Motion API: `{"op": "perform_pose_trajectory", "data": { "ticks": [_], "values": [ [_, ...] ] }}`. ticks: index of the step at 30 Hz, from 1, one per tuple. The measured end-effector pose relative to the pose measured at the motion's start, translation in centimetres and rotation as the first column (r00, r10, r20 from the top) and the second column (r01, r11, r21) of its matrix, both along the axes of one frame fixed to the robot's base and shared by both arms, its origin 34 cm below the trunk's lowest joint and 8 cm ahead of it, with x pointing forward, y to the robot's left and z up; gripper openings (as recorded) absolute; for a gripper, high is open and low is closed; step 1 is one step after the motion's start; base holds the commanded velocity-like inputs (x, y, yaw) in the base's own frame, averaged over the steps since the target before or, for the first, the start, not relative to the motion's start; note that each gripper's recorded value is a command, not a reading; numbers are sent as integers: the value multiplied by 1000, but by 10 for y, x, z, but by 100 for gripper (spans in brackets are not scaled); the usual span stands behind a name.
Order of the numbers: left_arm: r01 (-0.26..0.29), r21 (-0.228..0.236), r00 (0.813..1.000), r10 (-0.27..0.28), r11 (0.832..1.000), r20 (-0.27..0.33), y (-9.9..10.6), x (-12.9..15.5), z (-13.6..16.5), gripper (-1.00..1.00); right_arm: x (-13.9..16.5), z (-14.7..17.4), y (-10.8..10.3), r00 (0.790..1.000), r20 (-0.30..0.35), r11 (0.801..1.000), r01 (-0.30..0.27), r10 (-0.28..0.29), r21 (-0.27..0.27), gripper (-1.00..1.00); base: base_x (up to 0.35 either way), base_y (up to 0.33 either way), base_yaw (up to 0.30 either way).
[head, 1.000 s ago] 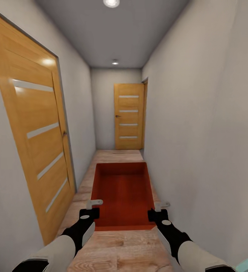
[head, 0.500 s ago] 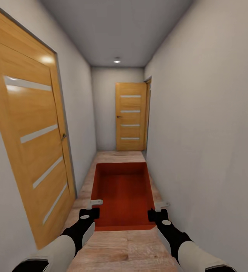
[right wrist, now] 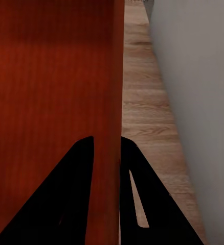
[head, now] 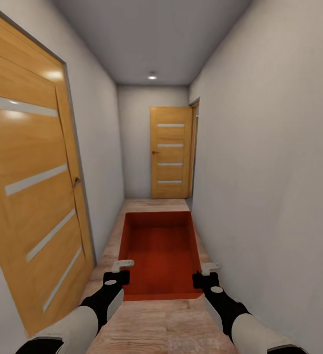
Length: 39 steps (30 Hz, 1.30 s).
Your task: Move the two storage containers from the living room to the garage. In the garage, place one container on the floor and stack the other container on top of it (either order is fine).
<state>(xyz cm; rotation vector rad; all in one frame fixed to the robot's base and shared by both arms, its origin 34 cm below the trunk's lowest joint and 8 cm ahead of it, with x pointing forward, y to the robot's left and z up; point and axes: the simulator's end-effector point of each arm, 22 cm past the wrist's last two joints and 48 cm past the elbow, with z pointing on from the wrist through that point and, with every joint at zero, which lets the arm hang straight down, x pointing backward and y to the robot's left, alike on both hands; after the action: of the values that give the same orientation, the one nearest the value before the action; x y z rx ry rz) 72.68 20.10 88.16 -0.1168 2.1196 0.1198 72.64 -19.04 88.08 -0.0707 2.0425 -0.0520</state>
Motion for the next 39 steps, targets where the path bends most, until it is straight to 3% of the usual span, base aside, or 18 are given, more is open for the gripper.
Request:
{"op": "perform_pose_trajectory", "data": {
  "ticks": [22, 39],
  "values": [
    [-1, -1, 1000, 1, 1000, 0, 0, 0, 0, -100, 0, 0, 0, 1000, 0, 1000, 0, 0, 0, -100, 330, 115, 0],
    [-2, -3, 1000, 2, 1000, -1, -1, -1, -1, -100, 0, 0, -1, 1000, -1, 1000, -2, 2, -2, -100, 334, 9, 0]
  ]
}}
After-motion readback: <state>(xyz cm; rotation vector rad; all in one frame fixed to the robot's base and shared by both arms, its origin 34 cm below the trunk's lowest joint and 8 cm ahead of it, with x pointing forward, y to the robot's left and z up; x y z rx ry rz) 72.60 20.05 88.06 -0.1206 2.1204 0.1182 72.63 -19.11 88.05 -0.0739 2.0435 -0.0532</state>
